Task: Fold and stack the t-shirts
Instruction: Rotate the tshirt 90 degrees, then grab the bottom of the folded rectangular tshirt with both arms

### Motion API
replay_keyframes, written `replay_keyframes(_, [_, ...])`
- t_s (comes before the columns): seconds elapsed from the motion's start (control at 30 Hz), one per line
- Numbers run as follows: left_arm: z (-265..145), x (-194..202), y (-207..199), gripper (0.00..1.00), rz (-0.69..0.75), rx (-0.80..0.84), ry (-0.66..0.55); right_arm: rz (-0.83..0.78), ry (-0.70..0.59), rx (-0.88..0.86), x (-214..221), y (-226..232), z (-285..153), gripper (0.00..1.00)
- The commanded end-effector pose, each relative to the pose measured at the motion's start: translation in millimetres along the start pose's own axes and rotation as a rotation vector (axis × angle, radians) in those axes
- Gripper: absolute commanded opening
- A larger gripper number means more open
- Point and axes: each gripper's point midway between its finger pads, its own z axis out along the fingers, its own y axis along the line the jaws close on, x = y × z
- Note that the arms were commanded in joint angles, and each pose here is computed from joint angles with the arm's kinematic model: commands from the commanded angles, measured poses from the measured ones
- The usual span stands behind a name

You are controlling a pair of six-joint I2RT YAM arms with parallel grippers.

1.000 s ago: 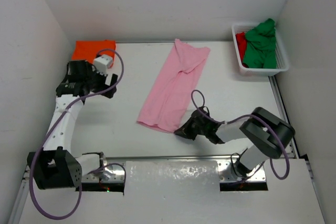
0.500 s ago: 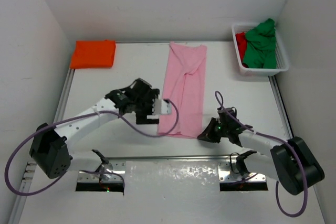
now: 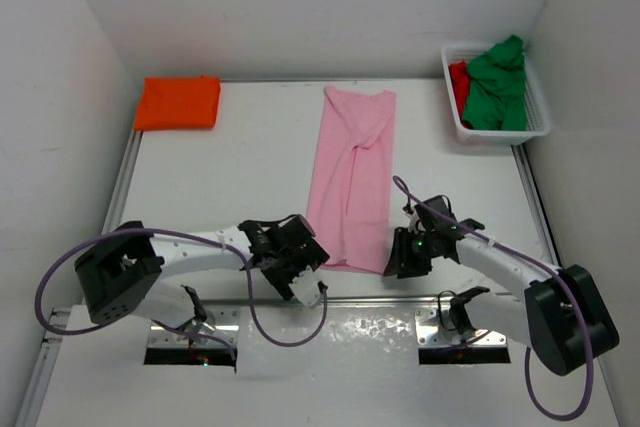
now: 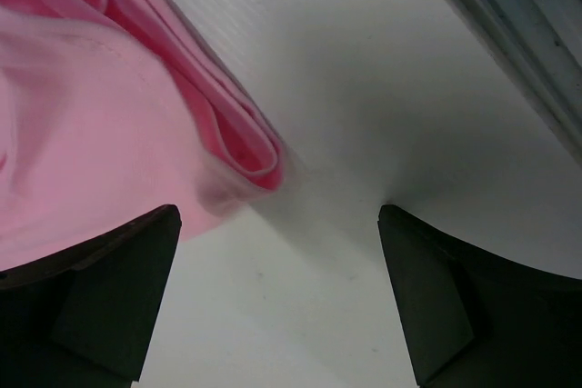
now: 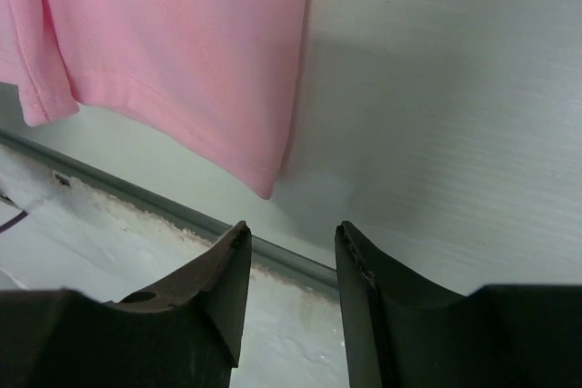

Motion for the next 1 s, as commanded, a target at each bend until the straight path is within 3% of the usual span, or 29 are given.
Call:
replay_keyframes(0.0, [9.2, -12.5, 24.3, 0.91, 0.104, -0.092, -0.06, -0.036, -0.006, 0.052, -7.5, -2.6, -10.6, 0.41])
replay_keyframes(0.07, [16.4, -14.0, 25.1, 0.88, 0.095, -0.092, -0.073, -0.007, -0.031, 0.036, -15.7, 3.4, -9.2, 0.42])
replay_keyframes(0.17, [24.0, -13.9, 23.8, 0.76, 0.073, -0.073, -0.077, 0.032, -0.059, 0.042, -25.4, 4.6, -4.4, 0.42])
replay_keyframes(0.3, [28.1, -21.2, 17.6, 0.45, 0.061, -0.051, -0.121, 0.103, -0.059, 0.002, -26.6, 9.9, 6.6, 0.42])
replay_keyframes(0.47, [30.0, -22.3, 16.7, 0.28, 0.048, -0.047, -0.128, 0.143, -0.071, -0.021, -29.5, 13.4, 16.0, 0.42])
replay_keyframes(0.5, [29.9, -22.8, 18.0, 0.16, 0.034, -0.053, -0.133, 0.141, -0.074, -0.025, -30.3, 15.9, 18.1, 0.43])
replay_keyframes(0.57, [28.7, -24.3, 22.8, 0.06, 0.025, -0.074, -0.137, 0.168, -0.077, -0.019, -34.4, 16.4, 23.6, 0.42])
replay_keyframes(0.63, [27.0, -24.8, 26.5, 0.02, 0.012, -0.088, -0.137, 0.193, -0.073, -0.028, -35.3, 17.5, 29.1, 0.37])
replay_keyframes(0.67, [25.6, -25.4, 28.9, 0.01, -0.006, -0.102, -0.14, 0.199, -0.06, -0.039, -32.5, 19.2, 30.6, 0.29])
replay_keyframes(0.7, [25.5, -25.5, 29.9, 0.0, -0.019, -0.107, -0.14, 0.203, -0.057, -0.039, -32.1, 19.4, 31.8, 0.28])
replay_keyframes(0.83, [20.5, -27.7, 43.8, 0.0, -0.09, -0.162, -0.148, 0.2, -0.032, -0.048, -27.7, 21.1, 32.7, 0.0])
replay_keyframes(0.97, [11.2, -25.2, 58.8, 0.0, -0.215, -0.203, -0.157, 0.143, -0.102, -0.049, -54.4, 33.7, 16.8, 0.0])
